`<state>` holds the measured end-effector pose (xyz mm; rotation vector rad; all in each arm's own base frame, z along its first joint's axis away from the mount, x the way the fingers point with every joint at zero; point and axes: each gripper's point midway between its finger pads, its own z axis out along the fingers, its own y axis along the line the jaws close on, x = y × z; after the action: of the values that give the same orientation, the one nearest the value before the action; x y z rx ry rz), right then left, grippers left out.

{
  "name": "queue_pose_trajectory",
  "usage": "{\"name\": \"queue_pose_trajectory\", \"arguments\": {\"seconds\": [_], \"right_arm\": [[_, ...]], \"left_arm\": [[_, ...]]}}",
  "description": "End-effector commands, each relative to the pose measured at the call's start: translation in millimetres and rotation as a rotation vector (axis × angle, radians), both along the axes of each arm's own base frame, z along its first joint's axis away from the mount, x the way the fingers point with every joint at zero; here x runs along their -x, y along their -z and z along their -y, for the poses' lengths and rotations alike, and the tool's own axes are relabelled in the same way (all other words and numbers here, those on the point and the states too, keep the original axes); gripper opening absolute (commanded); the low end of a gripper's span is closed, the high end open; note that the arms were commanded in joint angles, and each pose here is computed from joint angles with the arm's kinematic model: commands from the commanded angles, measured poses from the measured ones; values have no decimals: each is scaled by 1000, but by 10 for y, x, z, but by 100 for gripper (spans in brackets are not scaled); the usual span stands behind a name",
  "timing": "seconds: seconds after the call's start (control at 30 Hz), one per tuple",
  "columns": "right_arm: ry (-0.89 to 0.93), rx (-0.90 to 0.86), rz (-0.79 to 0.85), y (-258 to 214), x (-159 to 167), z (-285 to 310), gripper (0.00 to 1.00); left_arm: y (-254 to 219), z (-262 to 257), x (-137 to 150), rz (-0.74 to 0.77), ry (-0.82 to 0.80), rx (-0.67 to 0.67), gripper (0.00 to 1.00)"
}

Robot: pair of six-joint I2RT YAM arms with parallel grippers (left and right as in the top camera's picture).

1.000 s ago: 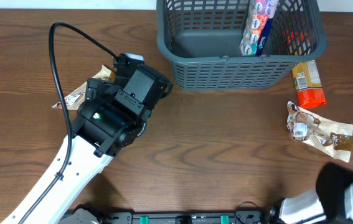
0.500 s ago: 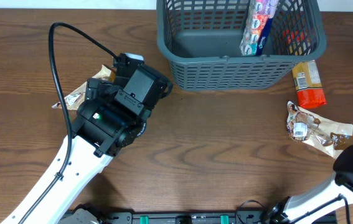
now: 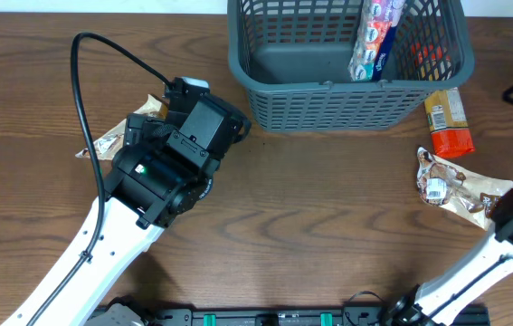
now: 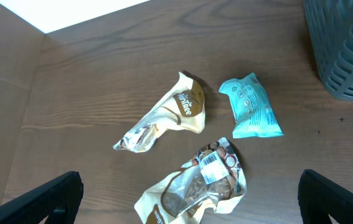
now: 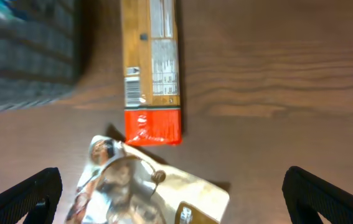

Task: Pack container
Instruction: 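Open the right gripper and withdraw it from the basket, then grasp the orange pasta package with the right gripper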

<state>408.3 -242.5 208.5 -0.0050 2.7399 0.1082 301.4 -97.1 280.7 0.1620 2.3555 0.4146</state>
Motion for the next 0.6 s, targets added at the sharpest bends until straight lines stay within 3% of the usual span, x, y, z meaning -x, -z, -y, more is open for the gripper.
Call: {"name": "queue_pose_trajectory", "arguments": {"seconds": [0.0, 0.23, 0.57], "right_arm": [[38, 3, -88, 391, -182, -60, 99], [5, 112, -156, 832, -611, -339, 99], [-55, 220, -154, 927, -905, -677, 99]], "left_arm": [[-51, -18, -15, 15, -7, -7, 99], [-51, -17, -16, 15, -7, -7, 99], [-50, -19, -14, 14, -7, -7, 98]]}}
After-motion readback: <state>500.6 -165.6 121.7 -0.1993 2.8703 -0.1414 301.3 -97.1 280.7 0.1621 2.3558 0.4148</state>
